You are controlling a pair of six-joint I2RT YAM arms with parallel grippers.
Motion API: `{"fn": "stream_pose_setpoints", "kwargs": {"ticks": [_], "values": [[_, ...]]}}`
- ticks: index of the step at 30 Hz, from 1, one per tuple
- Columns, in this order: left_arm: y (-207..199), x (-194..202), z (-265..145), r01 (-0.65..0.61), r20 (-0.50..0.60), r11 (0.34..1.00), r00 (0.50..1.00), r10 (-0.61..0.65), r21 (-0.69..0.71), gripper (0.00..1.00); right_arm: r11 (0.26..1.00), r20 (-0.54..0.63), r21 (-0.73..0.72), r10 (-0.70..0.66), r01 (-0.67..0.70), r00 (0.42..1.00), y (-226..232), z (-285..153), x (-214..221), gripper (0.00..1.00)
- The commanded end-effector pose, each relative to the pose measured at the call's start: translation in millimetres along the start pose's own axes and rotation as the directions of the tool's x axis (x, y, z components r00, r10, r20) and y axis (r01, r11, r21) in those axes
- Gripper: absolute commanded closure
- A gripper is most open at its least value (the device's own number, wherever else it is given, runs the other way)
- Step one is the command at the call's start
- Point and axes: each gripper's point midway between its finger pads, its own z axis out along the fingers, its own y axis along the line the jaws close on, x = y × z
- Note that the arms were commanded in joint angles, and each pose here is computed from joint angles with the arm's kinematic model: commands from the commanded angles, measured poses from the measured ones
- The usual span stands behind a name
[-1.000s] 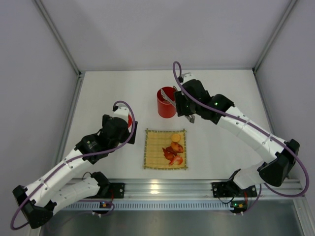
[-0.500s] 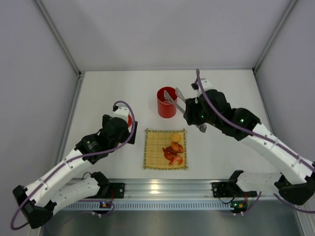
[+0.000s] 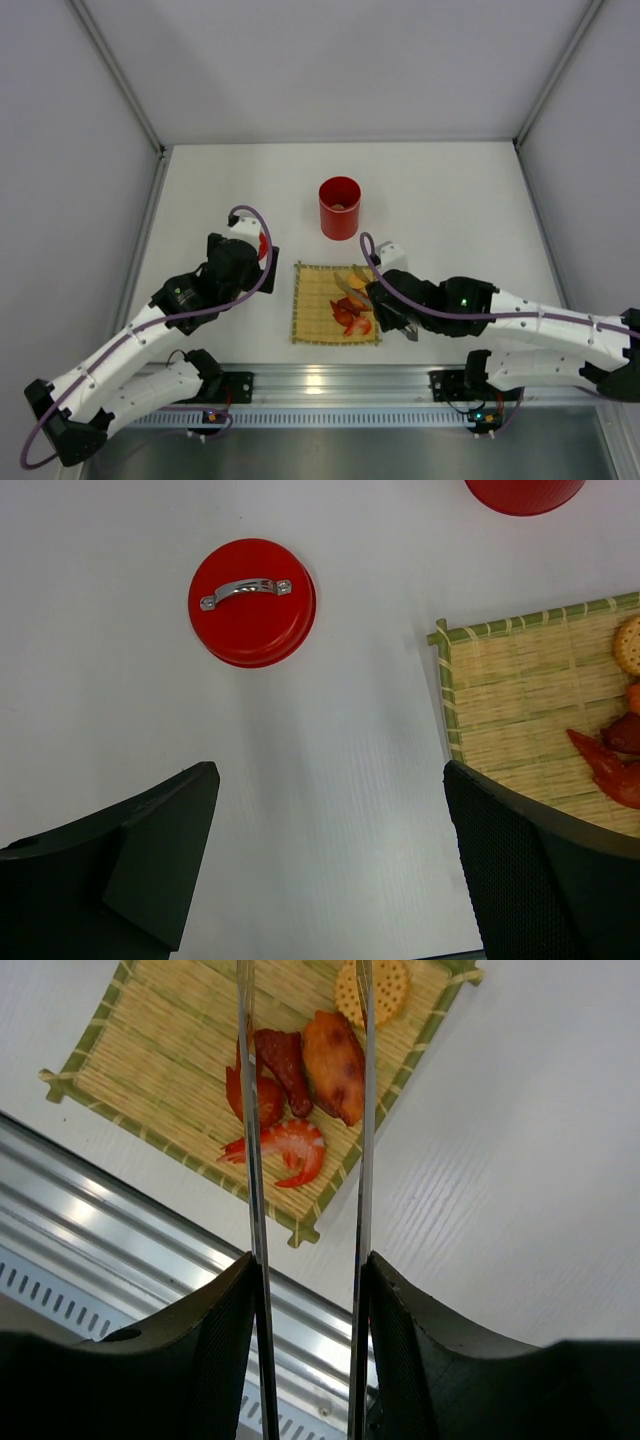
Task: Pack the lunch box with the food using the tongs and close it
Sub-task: Pick up the fake food from the plate.
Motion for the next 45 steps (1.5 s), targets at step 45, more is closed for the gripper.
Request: {"fn": "stream_pose_setpoints", "kwargs": {"ticks": [45], "values": [[-2.2,-3.7,-1.3,0.016,0.027,1.000,1.000,-0.017,0.018,0.01,0.984,0.016,0.169,0.059,-0.060,0.998,4.3,30.9,17.2,0.54]]}}
